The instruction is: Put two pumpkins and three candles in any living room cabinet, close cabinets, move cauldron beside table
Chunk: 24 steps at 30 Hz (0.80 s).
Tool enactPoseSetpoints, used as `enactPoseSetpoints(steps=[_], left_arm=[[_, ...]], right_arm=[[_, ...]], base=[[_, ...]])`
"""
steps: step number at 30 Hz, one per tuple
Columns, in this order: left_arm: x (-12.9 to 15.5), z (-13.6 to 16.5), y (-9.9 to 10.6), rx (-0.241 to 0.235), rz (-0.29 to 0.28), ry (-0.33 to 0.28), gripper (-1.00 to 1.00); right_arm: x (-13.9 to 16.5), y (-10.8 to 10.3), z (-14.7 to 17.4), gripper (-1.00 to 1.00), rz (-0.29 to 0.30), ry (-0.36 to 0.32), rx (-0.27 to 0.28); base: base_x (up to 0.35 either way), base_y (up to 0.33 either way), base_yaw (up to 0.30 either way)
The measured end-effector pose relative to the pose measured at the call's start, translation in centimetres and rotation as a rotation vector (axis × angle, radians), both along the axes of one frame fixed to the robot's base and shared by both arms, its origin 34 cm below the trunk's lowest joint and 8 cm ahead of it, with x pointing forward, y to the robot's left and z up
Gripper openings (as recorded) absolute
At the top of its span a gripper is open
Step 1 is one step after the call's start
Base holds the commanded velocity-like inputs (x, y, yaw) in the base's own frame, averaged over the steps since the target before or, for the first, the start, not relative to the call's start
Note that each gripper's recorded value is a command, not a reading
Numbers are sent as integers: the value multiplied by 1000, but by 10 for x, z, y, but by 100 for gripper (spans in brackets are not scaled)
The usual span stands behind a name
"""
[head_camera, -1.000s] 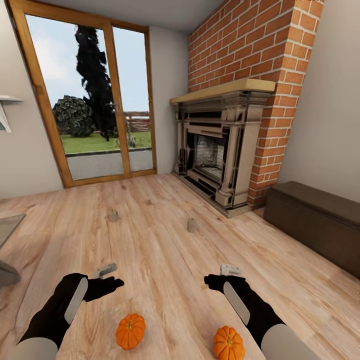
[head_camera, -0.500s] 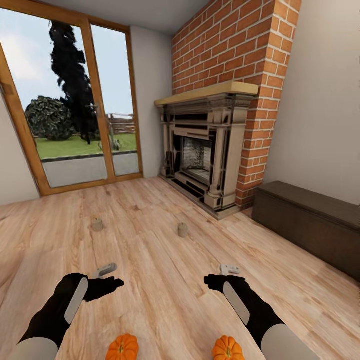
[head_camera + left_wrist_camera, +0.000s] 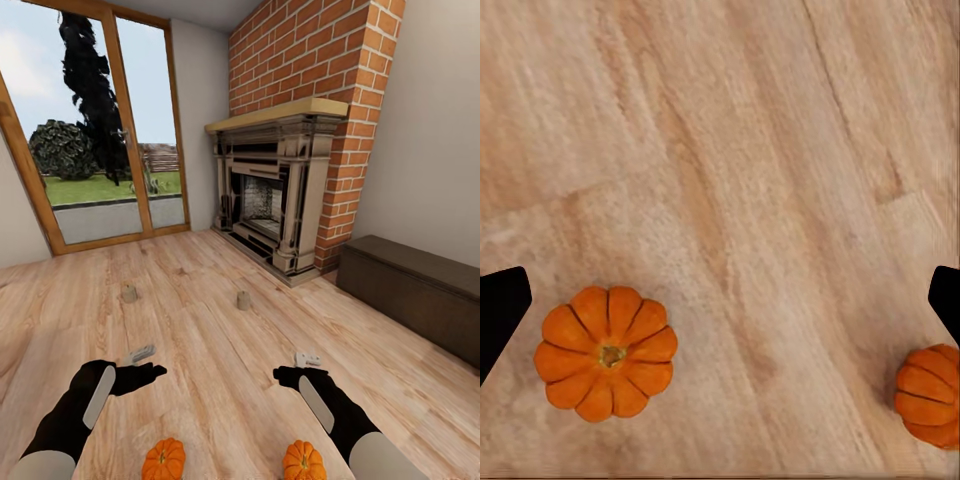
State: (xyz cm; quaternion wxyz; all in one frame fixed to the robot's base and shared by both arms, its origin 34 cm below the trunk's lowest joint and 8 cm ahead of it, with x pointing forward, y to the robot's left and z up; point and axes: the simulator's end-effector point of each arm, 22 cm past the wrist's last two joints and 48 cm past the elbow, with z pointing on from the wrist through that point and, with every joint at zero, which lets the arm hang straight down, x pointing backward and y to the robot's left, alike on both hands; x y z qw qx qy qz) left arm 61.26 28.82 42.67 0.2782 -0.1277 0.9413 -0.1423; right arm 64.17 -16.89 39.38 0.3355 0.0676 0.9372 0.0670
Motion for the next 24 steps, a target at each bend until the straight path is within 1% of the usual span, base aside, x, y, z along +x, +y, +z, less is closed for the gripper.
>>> enactPoseSetpoints(steps=[1,3,4,6,7,8,9,10,11,14,16,17,18,21,24], left_arm=[[-1,-1,-3,-24,0,9,100],[-3,-4,-6,-48,1,20,100],[-3,-5,-8,-67,3,24,100],[-3,-8,-8,-86,7,31,100],[-3,-8,-9,-98,9,32,100],[-3,-8,-12,-120,10,34,100],[-3,-8,-15,-136,10,35,100],[-2,-7,-18,-152,9,33,100],[-1,-6,-19,-160,8,33,100],[6,11,-25,-218,-10,-12,100],[10,22,-26,-263,-31,-44,100],[12,30,-27,-301,-52,-68,100],[12,34,-29,-327,-67,-80,100],[12,41,-36,-391,-104,-104,100],[11,39,-41,-426,-120,-105,100]], right_arm=[[-1,-1,-3,100,-1,6,1],[-1,-3,-8,100,-9,16,8],[-1,-9,-10,100,-36,25,34],[2,-20,-12,100,-98,36,95],[2,-23,-14,100,-113,40,110],[5,-36,-15,100,-149,40,141],[6,-47,-16,100,-169,40,154],[7,-58,-18,100,-181,39,160],[7,-63,-20,100,-186,40,163],[8,-86,-25,100,-206,39,175],[8,-99,-28,100,-235,42,199],[8,-109,-29,100,-257,42,210],[7,-115,-31,100,-268,45,214],[5,-125,-38,100,-283,57,216],[1,-128,-46,100,-286,82,218]], base=[[0,0,0],[0,0,0],[0,0,0],[0,0,0],[0,0,0],[0,0,0],[0,0,0],[0,0,0],[0,0,0],[0,0,0],[0,0,0],[0,0,0],[0,0,0],[0,0,0],[0,0,0]])
